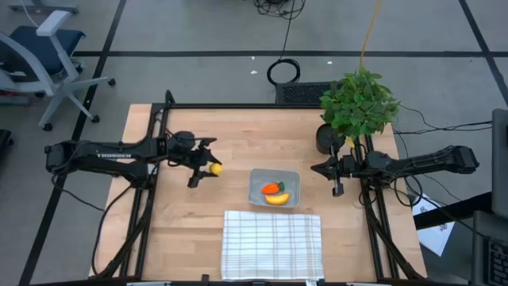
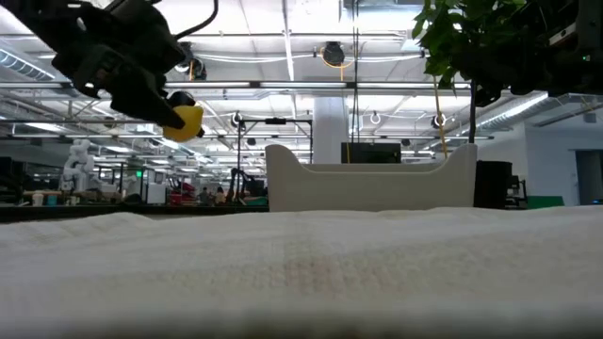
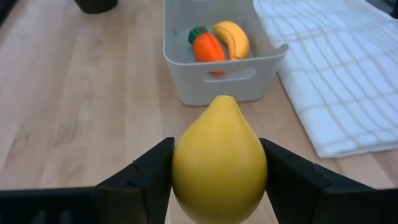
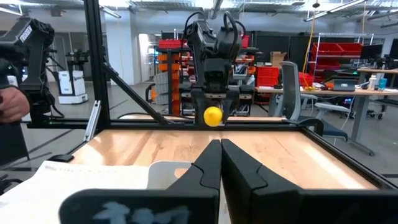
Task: Pick and placing Produce into tupperware
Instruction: Put the lemon into the gray bin
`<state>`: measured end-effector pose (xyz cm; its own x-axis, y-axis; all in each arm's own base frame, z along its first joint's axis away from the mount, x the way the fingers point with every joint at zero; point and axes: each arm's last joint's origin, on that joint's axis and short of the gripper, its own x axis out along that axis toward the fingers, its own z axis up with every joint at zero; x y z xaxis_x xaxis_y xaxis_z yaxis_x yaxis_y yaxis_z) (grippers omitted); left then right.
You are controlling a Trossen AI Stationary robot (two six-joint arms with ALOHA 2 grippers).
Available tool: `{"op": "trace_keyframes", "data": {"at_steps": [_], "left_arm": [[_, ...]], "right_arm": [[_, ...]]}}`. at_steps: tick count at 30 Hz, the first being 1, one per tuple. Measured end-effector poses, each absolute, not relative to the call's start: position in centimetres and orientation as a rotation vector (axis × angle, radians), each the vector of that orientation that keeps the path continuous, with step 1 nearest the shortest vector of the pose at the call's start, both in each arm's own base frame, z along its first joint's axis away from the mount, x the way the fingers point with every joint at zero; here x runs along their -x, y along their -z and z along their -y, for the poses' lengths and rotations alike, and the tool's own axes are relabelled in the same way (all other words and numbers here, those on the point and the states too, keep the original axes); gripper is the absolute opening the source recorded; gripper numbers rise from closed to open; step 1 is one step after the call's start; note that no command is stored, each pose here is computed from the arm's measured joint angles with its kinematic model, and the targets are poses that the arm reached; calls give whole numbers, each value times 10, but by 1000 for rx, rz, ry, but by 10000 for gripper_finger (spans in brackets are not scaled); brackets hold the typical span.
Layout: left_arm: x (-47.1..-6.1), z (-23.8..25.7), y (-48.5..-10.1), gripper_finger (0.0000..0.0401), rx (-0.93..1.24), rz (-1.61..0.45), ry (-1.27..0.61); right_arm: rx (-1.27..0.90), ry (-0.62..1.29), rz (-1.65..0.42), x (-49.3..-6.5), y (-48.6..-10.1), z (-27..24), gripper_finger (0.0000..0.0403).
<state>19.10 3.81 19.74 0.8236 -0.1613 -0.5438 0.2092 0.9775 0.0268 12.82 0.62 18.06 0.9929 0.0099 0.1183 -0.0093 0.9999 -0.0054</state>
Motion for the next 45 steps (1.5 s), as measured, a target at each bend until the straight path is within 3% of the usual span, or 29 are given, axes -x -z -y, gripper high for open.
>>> {"op": "trace_keyframes", "data": {"at_steps": [8, 15, 45], "left_arm": [[-190, -38, -189, 196, -99, -515, 189], [-191, -37, -192, 212, -116, -478, 204], [-194, -38, -196, 214, -146, -425, 206]], "right_arm": [[2, -10, 123, -128, -181, -6, 0], [2, -10, 123, -128, -181, -6, 0], [5, -10, 122, -128, -181, -6, 0]]}}
